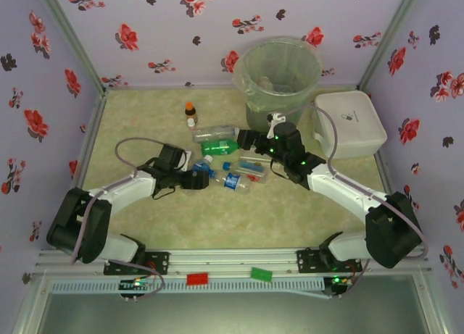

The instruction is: Put the plastic bottles in the bin

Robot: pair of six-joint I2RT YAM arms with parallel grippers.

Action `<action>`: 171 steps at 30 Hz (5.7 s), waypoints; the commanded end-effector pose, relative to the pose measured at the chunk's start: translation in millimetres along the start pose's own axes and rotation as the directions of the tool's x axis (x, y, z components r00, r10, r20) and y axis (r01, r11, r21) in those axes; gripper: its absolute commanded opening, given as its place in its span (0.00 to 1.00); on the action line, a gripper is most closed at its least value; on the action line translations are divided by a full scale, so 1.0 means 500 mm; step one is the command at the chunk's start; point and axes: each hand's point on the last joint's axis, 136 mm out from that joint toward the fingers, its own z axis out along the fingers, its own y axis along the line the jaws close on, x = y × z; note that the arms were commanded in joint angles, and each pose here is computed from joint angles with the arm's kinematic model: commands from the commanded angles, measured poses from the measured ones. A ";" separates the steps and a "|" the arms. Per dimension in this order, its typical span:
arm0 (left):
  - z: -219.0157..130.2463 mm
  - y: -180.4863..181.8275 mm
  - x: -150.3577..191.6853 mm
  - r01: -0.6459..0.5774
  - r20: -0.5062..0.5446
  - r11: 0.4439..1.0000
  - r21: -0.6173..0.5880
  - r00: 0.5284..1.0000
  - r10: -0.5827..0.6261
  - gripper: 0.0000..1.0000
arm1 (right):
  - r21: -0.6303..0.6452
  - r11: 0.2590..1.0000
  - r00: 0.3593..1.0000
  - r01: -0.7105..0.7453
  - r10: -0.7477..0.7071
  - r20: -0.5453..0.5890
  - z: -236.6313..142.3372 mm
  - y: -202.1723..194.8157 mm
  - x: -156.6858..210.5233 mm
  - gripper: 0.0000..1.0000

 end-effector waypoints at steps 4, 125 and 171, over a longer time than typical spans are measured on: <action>0.022 0.025 0.023 0.001 -0.053 0.998 -0.064 0.999 -0.004 0.87 | -0.042 0.999 1.000 -0.008 0.009 0.026 -0.005 0.030 -0.021 1.00; -0.170 0.000 -0.194 0.170 0.620 0.968 0.184 0.744 -0.249 1.00 | 0.294 0.791 0.823 0.537 -0.568 0.026 -0.040 0.083 -0.333 1.00; -0.170 0.143 -0.142 0.457 0.635 0.876 0.158 0.632 -0.444 1.00 | -0.301 0.449 0.035 0.841 -0.601 -0.799 0.057 -0.011 0.430 0.86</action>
